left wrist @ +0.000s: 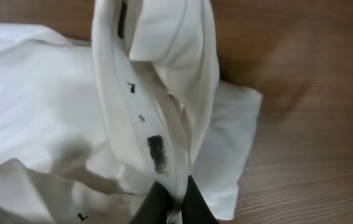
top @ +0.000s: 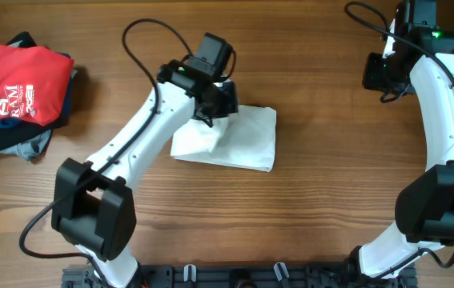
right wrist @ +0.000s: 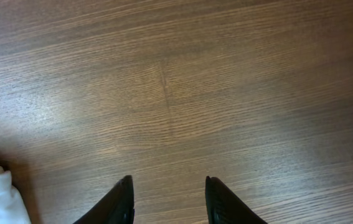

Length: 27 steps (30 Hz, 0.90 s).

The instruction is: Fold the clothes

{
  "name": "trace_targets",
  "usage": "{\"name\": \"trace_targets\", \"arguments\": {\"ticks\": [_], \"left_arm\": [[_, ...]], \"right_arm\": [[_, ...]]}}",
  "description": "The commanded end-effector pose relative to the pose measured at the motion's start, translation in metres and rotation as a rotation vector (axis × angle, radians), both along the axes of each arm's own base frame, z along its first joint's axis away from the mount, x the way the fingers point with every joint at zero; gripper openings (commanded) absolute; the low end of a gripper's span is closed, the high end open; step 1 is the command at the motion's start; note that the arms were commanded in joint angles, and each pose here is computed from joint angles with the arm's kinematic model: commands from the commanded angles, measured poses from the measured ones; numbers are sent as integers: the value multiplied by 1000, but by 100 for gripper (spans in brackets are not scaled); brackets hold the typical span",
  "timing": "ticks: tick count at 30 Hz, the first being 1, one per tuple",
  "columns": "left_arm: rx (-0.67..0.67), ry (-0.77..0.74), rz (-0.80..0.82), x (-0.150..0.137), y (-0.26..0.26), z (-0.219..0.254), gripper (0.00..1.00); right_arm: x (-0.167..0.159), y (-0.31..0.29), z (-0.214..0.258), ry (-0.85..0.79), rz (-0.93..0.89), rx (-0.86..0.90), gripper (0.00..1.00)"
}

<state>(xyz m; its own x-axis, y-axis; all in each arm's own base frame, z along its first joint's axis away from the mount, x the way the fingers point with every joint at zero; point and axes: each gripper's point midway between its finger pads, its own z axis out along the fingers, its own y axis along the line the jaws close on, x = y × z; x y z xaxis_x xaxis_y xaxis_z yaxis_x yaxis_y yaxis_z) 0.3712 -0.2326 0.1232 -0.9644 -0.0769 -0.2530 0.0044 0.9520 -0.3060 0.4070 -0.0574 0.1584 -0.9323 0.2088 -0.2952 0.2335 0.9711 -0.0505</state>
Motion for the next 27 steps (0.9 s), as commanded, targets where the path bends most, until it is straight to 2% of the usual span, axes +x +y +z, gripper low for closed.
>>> {"name": "trace_targets", "arguments": {"ticks": [1, 7, 11, 12, 13, 14, 18, 22, 24, 25, 27], "left_arm": [[-34, -47, 12, 7, -14, 11, 4], [-37, -43, 9, 4, -19, 11, 4], [-134, 32, 1, -19, -51, 14, 4], [-136, 43, -8, -27, -60, 13, 17], [-134, 40, -26, -32, -66, 13, 40], [-123, 29, -35, -34, -70, 13, 49], [-121, 10, -5, -26, -59, 20, 49], [25, -124, 205, 18, 21, 37, 41], [35, -131, 308, 36, 61, 40, 20], [37, -108, 338, 40, 73, 33, 14], [1, -40, 334, 39, 72, 18, 11]], "right_arm": [[0, 1, -9, 25, 9, 9, 38], [0, 1, -9, 25, 8, 10, 38], [0, 1, -9, 25, 9, 9, 38], [0, 1, -9, 25, 9, 9, 38], [0, 1, -8, 25, 9, 9, 38], [0, 1, -9, 25, 9, 9, 38], [0, 1, -9, 25, 9, 9, 38], [3, 20, -9, 14, 125, 93, 37], [7, 35, -7, -9, 190, 161, 36], [7, 35, -7, -9, 190, 160, 36], [7, 35, -7, -10, 190, 160, 36]]}}
